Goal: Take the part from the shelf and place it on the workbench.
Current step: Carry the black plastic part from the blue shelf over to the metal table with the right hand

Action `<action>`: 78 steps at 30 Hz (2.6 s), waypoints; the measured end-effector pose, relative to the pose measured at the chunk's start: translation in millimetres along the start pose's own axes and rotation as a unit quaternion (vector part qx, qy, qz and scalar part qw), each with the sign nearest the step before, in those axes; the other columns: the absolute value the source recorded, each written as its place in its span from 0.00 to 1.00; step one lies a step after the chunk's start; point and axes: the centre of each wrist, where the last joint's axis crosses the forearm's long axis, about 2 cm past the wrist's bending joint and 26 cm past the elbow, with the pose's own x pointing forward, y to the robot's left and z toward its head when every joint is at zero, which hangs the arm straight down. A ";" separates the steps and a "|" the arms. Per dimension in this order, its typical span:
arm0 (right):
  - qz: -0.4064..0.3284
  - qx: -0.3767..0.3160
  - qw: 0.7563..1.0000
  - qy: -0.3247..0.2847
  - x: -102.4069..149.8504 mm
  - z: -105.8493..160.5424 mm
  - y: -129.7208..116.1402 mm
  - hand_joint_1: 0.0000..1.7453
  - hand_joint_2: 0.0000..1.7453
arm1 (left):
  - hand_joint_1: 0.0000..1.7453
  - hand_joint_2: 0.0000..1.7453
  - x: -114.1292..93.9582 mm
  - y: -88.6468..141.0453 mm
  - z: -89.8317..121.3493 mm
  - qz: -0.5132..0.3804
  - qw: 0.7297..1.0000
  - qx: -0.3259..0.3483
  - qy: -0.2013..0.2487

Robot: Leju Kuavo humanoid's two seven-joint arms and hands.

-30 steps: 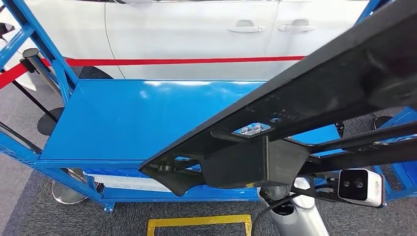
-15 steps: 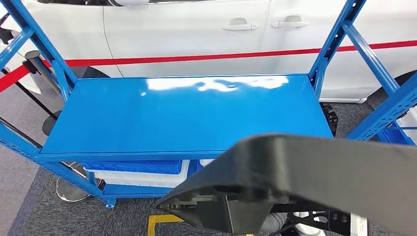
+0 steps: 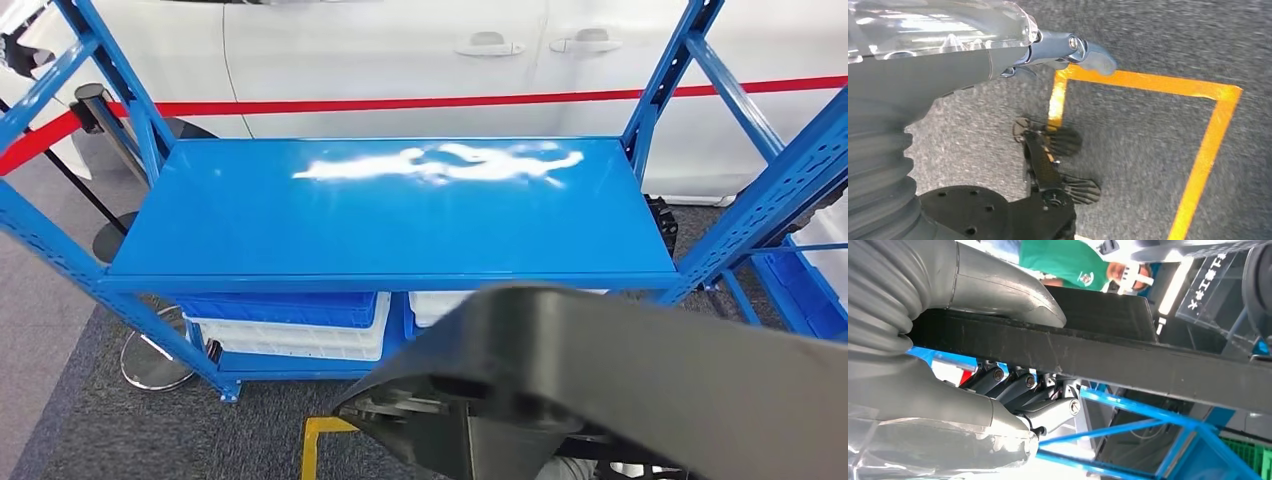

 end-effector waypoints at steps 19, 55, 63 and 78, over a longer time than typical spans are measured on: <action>0.016 0.028 0.999 0.039 4.9 13.4 -23.9 0.92 1.00 | 0.00 1.00 -1.8 -11.2 0.9 0.001 1.000 -0.017 -0.001; 0.047 0.039 0.996 0.057 6.9 15.0 -36.5 0.92 1.00 | 0.00 1.00 3.0 -15.1 -0.9 -0.024 1.000 -0.009 0.008; 0.081 0.075 0.992 0.058 11.9 6.9 -33.6 0.92 1.00 | 0.00 1.00 1.3 -15.2 -0.1 0.001 1.000 0.022 0.018; 0.096 0.091 0.990 0.054 2.3 -1.2 -2.1 0.92 1.00 | 0.00 1.00 -1.8 -6.3 1.1 0.021 0.996 0.081 0.029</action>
